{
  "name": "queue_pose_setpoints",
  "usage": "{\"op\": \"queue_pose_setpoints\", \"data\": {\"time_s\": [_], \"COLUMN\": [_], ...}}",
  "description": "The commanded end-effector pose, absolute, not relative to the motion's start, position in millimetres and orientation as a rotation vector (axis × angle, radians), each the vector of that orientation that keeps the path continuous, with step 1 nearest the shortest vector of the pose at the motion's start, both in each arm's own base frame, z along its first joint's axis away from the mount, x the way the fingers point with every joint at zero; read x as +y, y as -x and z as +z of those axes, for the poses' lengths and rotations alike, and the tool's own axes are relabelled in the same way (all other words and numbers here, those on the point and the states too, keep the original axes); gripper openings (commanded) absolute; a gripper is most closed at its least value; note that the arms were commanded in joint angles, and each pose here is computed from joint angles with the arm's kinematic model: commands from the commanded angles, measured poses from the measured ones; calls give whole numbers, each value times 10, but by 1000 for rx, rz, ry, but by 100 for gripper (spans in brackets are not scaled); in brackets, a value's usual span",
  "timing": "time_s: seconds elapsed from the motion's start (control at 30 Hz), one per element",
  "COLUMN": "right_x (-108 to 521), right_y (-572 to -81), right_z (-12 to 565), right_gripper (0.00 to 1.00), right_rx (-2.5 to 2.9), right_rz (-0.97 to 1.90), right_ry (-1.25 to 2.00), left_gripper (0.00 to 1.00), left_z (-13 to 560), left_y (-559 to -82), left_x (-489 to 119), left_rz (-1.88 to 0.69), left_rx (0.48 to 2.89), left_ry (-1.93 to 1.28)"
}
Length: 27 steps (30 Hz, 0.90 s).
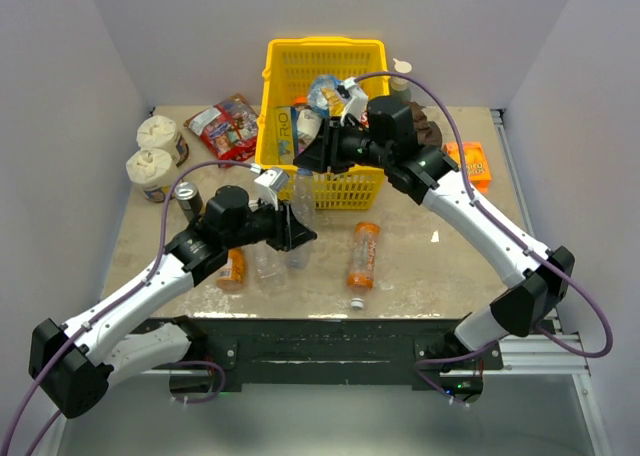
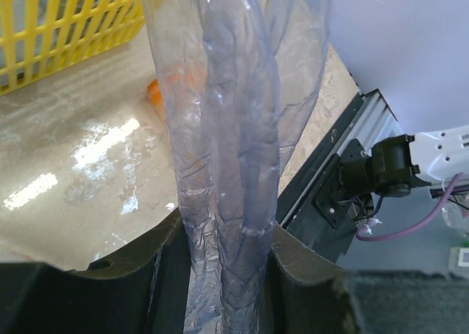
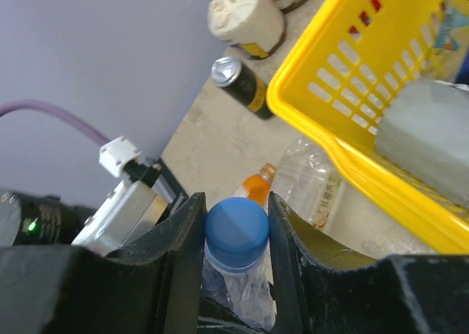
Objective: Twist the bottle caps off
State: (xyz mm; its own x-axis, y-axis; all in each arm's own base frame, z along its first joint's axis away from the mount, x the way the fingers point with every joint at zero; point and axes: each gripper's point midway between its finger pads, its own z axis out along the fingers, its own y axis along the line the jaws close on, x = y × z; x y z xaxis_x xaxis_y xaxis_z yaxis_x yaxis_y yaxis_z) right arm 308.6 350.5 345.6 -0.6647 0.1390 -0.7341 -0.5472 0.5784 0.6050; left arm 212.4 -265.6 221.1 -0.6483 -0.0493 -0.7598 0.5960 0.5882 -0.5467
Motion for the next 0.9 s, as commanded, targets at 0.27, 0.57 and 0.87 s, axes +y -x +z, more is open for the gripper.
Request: {"op": "queue_pose_setpoints", "data": {"time_s": [0.27,0.57,0.87], "right_x": [3404,3311,3234], "right_y": [-2750,-2797,-2709], "right_z": [3983,4100,4245], "right_gripper": [18,17,17], "right_rx": [1786,1748,1694], "right_rz": [1308,1283,1324], "right_ry": [667,648,717], "left_gripper": [29,29,28], "left_z": [2538,2547,2770], "left_y": [-2041,-2039,-1741], "left_x": [-2882,-2876,-2956], "left_rz": [-1247,-1262,-1431], "left_rx": [1847,1837,1643], "left_ry": [-619,-625,-814]}}
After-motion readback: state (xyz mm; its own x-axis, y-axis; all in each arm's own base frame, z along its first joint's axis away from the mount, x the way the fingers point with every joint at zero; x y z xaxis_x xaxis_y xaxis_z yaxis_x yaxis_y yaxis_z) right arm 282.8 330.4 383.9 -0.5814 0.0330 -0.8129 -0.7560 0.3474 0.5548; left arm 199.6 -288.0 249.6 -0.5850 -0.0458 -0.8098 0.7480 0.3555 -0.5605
